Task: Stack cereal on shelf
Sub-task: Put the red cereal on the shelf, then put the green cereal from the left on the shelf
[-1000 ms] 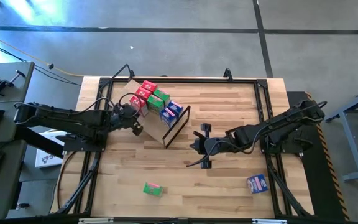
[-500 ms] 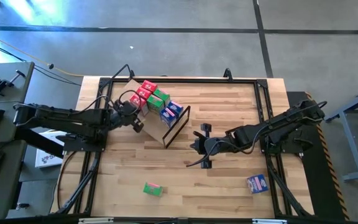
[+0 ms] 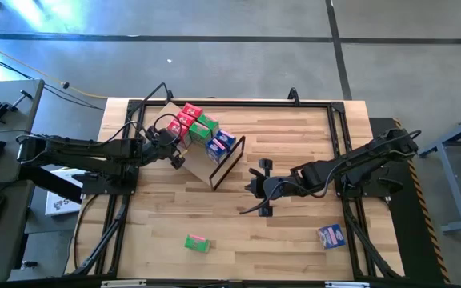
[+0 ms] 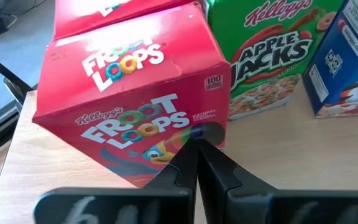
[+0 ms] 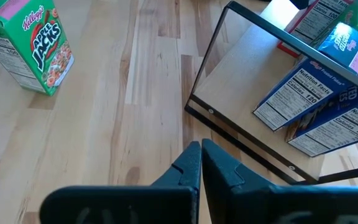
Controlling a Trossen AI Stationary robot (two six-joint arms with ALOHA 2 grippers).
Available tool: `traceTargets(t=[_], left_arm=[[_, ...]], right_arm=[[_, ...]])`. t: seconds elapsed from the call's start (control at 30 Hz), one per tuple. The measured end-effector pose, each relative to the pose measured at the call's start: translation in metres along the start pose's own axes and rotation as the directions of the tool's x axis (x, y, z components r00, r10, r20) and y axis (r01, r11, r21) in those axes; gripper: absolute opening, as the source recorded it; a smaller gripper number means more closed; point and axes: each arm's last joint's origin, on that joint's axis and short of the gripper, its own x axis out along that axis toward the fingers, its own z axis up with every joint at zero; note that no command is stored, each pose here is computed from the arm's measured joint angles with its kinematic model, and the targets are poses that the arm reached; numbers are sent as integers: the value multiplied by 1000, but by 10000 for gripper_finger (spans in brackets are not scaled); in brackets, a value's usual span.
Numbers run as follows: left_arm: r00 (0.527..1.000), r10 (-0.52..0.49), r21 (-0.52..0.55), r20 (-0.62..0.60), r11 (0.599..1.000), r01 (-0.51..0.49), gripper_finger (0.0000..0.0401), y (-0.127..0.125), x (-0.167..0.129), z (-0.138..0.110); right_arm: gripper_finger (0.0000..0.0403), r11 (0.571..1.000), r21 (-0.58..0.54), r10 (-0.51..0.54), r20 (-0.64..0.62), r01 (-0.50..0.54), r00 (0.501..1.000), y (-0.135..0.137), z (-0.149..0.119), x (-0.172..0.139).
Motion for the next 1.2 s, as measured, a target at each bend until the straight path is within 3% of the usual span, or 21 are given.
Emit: traceTargets(t=[0.23, 0.4, 0.57, 0.77, 0.83, 0.9, 1.03, 1.1, 1.2], left_arm=[[999, -50, 47, -5, 998, 50, 0, 1, -8, 2], [958, -287, 105, -2, 953, 285, 0, -6, -35, 5], [829, -559, 197, -4, 812, 549, 0, -25, -57, 0], [632, -769, 216, -99, 603, 768, 0, -61, -65, -7], [598, -792, 241, -124, 560, 792, 4, -75, -74, -7], [593, -786, 274, -172, 540, 796, 16, -89, -85, -8], [586, -755, 301, -293, 509, 806, 64, -119, -112, -6], [587, -732, 309, -346, 502, 808, 96, -136, -127, -4], [621, -676, 334, -396, 524, 783, 145, -161, -146, 2]], right_arm=[[0, 1000, 19, 1, 0, -1, 1000, 0, 0, 0], [0, 999, 37, 10, 2, -10, 1000, 5, 0, -2], [0, 1000, 3, -31, 81, 30, 996, 13, -7, 2], [0, 993, 64, 70, 310, -94, 948, 18, -43, 20], [0, 991, 79, 73, 364, -109, 928, 19, -55, 21], [0, 989, 87, 77, 413, -123, 907, 21, -60, 19], [0, 989, 88, 71, 400, -116, 914, 27, -68, 18], [0, 991, 68, 80, 407, -117, 910, 30, -68, 16], [0, 992, 49, 88, 409, -118, 908, 33, -68, 15]])
